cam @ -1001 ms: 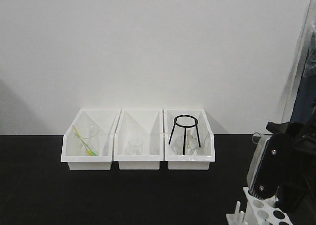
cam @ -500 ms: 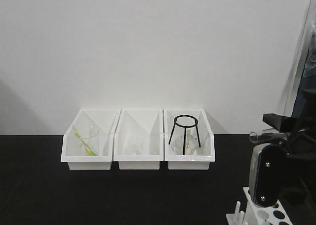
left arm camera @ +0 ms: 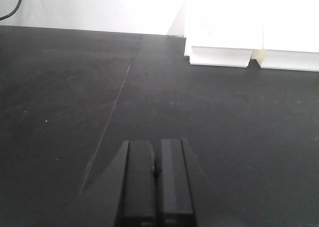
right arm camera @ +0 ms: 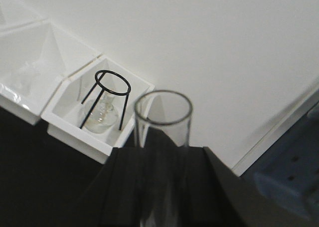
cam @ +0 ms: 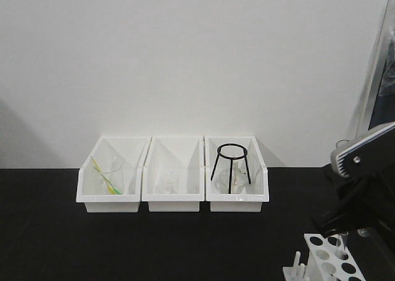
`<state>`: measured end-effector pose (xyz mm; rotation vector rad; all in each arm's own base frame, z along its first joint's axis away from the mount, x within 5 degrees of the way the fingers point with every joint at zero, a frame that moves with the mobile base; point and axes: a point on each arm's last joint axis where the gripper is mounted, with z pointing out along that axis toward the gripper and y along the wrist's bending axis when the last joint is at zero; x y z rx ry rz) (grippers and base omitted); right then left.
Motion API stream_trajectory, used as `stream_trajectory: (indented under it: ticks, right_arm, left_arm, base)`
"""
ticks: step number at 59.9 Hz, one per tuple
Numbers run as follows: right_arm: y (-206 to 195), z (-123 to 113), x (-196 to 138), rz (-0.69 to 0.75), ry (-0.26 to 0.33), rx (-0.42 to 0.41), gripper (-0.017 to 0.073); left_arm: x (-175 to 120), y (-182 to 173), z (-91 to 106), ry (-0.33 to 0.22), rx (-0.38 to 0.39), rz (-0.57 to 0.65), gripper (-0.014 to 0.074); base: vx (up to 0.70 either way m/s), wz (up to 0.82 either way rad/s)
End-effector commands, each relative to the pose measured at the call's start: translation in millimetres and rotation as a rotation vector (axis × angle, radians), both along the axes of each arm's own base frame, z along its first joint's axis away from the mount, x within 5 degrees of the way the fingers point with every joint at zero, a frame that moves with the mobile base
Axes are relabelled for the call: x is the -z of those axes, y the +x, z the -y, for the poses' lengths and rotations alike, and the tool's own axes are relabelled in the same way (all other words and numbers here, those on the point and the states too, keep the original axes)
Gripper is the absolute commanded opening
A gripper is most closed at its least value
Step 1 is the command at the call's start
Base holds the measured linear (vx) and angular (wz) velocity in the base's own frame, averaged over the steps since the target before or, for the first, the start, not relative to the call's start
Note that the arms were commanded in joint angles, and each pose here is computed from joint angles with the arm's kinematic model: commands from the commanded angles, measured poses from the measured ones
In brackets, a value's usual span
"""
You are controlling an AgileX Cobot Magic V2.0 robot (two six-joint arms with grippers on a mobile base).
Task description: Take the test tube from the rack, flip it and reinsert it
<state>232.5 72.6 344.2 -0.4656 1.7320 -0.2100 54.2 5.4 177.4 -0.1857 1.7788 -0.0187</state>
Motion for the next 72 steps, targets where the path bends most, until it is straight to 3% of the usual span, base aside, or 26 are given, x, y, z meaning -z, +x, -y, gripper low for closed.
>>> stream_trajectory:
  ticks: [1,7,11,16,21,25,34,43,72]
  right_arm:
    - [-1,6,-18,0.04,0.213,0.069,-0.0009]
    - [0,16,-9,0.018,0.335,0.13,-0.0009]
    - [-3,22,2,0.001,0.362,0.141,-0.0009]
    - [-7,26,16,-0.01,0.341,0.119,-0.0009]
    - [-9,30,27,-0.034,0.428,0.18,-0.0009]
    - [-10,34,31,-0.031,0.464,0.229,-0.0009]
    - [-10,37,32,-0.02,0.447,0.248,-0.0009]
    - [-4,35,40,-0.049,0.328,0.232,-0.0009]
    - [-5,35,39,-0.044,0.335,0.231,-0.0009]
  left_arm:
    - [-8,1,0.8,0.004,0.011,0.098,-0.0006]
    - [-8,1,0.8,0.004,0.011,0.098,-0.0006]
    - [-8,1,0.8,0.004,0.011,0.098,-0.0006]
    - [-8,1,0.8,0.004,0.011,0.098,-0.0006]
    - [-8,1,0.8,0.004,0.011,0.098,-0.0006]
    - [-8,1,0.8,0.004,0.011,0.098,-0.0006]
    - [-8,1,0.8,0.004,0.011,0.098,-0.0006]
    - [-8,1,0.8,0.004,0.011,0.098,-0.0006]
    - [-8,1,0.8,0.004,0.011,0.098,-0.0006]
  base:
    - [0.0,0.0]
    - [0.0,0.0]
    - [0.0,0.0]
    - [0.0,0.0]
    - [0.0,0.0]
    - [0.0,0.0]
    - [0.0,0.0]
    - [0.0,0.0]
    - [0.0,0.0]
